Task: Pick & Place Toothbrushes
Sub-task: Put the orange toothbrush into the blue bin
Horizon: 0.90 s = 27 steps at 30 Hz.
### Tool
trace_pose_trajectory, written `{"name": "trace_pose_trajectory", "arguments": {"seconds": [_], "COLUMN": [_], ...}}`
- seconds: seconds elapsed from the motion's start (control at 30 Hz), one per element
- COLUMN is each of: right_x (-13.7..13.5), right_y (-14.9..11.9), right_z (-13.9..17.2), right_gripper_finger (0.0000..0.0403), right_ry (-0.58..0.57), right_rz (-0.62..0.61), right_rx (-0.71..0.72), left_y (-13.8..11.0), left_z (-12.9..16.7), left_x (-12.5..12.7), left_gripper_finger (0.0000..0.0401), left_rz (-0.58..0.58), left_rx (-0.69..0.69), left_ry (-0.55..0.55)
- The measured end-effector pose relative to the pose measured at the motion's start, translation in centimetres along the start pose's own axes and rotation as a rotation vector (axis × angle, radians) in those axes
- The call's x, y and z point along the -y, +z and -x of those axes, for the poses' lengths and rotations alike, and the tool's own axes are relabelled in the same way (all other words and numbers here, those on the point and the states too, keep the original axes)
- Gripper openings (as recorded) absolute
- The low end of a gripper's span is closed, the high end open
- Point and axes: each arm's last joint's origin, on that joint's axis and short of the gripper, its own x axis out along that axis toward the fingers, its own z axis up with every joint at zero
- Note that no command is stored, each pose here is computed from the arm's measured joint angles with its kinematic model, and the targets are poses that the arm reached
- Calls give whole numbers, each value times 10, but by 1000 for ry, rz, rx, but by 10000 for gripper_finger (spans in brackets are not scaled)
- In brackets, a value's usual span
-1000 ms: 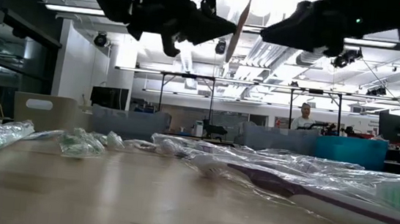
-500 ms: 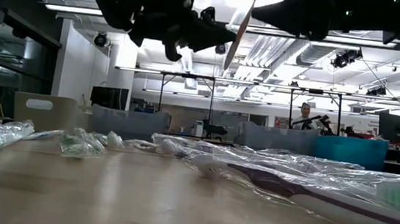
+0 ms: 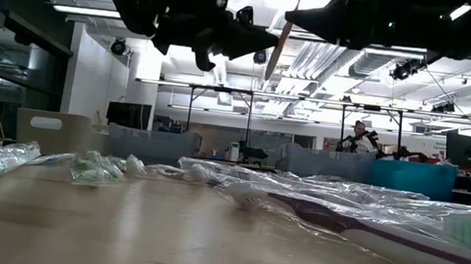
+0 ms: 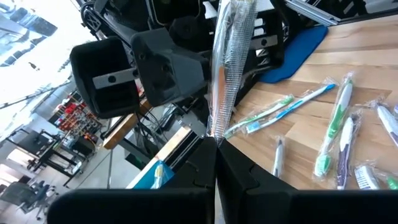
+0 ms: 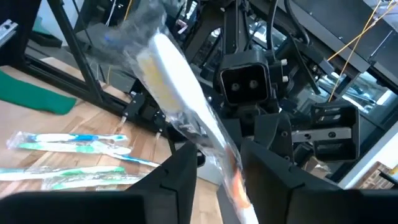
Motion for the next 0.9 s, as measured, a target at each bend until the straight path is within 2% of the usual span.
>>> {"name": "trace_pose_trajectory", "arguments": {"seconds": [0.1,0.27,0.5,0.7,0.8,0.9], "right_x": [0,1,3,8,13,22], "right_y": [0,1,-1,-1,-1,8], "right_z": [0,0,0,5,9,11], "right_gripper_finger": [90,23,19,13,13,13], "right_ry": [-2,-17,-110,-208,-299,-385], "right_rz": [0,-1,-59,-79,-83,-72], "right_rx": [3,6,-52,-155,-273,-423], "left_y": [0,0,-2,-2,-4,-7], "left_z": [0,0,0,1,1,1], "left_x": [0,1,2,3,4,5], "left_gripper_finger": [0,0,11,97,145,175], "left_rz": [1,8,-12,-59,-47,-54], "left_rx": [-1,0,-20,-36,-73,-121], "left_ry": [-1,-11,-18,-20,-16,-7]}}
